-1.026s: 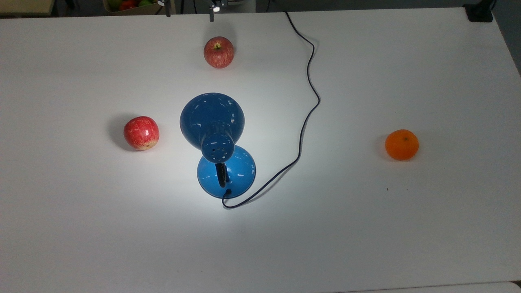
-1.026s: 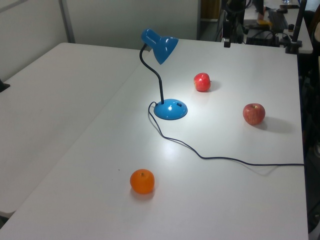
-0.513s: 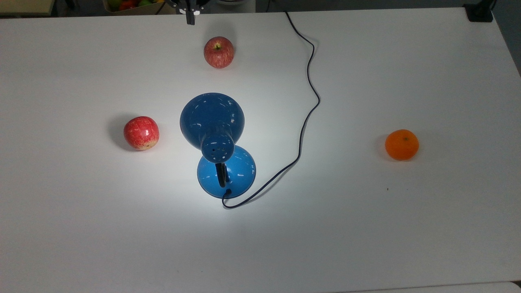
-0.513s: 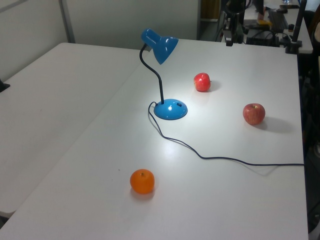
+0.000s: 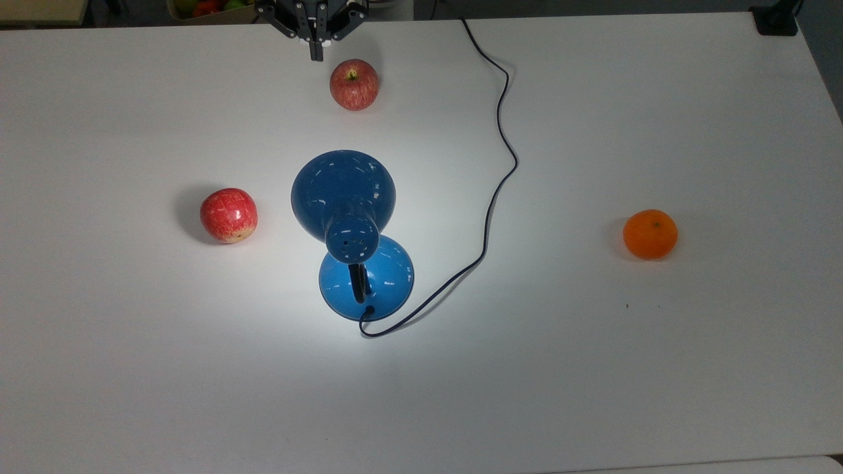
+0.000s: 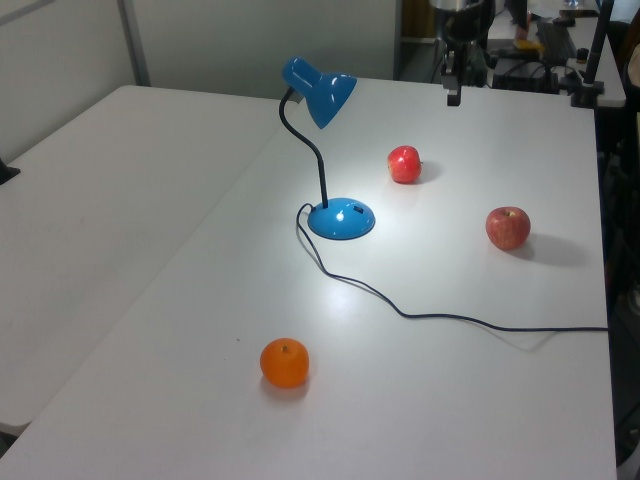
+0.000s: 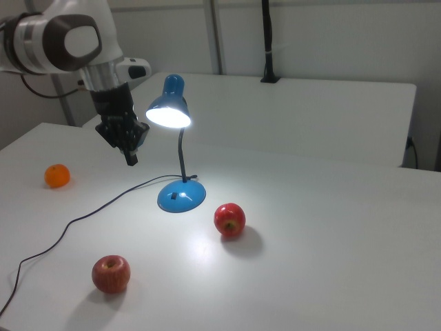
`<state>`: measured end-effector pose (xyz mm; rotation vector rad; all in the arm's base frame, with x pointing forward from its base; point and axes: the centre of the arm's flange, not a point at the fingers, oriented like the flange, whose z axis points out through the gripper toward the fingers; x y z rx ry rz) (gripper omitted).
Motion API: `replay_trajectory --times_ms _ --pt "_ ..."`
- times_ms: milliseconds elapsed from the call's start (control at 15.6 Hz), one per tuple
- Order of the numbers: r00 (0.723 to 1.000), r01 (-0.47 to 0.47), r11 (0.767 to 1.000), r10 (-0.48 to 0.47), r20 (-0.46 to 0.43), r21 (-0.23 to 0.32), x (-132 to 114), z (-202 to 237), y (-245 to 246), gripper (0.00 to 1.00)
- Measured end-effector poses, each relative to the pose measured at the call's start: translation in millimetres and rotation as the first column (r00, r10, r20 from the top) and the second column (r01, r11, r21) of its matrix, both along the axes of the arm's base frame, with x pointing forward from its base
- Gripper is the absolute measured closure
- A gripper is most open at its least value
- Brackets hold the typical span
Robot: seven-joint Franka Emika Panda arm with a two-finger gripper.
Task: Turn off lamp
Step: 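Move the gripper over the blue lamp base toward its switch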
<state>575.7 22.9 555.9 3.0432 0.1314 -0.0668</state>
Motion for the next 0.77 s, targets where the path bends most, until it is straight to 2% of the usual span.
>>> replay_trajectory --times_ms 513,770 --pt "0.996 -0.049 0.999 0.047 0.071 0.022 33.7 -82.4 22.2 0.99" --pt "0.987 -0.071 0.997 0.066 0.149 0.032 53.4 -131.9 29.5 0.99"
